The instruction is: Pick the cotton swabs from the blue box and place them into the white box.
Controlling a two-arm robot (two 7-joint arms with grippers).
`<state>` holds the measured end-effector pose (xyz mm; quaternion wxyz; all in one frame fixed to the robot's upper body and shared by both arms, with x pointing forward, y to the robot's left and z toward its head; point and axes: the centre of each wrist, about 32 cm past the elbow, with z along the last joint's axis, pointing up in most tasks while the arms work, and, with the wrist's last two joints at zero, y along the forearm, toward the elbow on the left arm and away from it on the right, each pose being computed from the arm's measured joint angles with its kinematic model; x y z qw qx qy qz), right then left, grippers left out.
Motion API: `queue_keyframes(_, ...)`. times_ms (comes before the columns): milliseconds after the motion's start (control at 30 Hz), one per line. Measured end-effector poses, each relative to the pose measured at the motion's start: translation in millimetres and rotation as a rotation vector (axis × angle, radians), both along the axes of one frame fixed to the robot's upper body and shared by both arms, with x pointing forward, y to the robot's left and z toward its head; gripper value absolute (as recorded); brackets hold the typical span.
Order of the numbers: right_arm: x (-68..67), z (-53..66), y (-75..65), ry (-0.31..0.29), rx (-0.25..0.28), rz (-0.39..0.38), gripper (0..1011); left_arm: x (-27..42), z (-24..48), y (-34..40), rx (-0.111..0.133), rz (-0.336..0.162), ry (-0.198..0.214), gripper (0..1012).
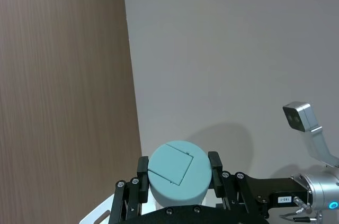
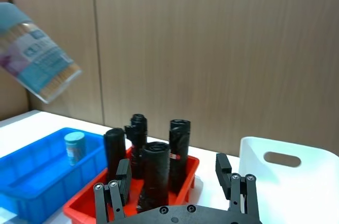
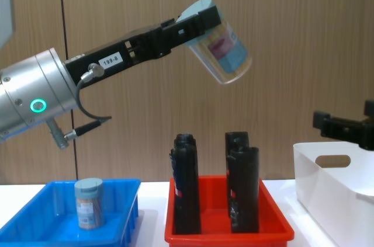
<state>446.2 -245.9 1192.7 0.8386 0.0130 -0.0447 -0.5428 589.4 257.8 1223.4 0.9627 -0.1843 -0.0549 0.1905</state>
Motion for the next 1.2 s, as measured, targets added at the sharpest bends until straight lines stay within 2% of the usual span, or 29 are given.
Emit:
queue_keyframes(267,4.8,7.0,-10.4,-0.024,-0.020,0.100,1002,0.0,-0.2,0.1,0.000,-0.001,0.001,673)
queue_keyframes(533,9.2,18.1,-12.6,-0.058,-0.041,0.161,1002,0.0,-0.2,0.1,0.000,-0.001,0.001,672)
queue_keyframes(767,14.6,28.7,-7.5,-0.091,-0.071,0.189,1002,0.0,-0.2,0.1,0.000,-0.002,0.000,673)
queue_keyframes(1200,22.7,39.1,6.6,-0.124,-0.115,0.226,1002,0.0,-0.2,0.1,0.000,-0.001,0.000,673)
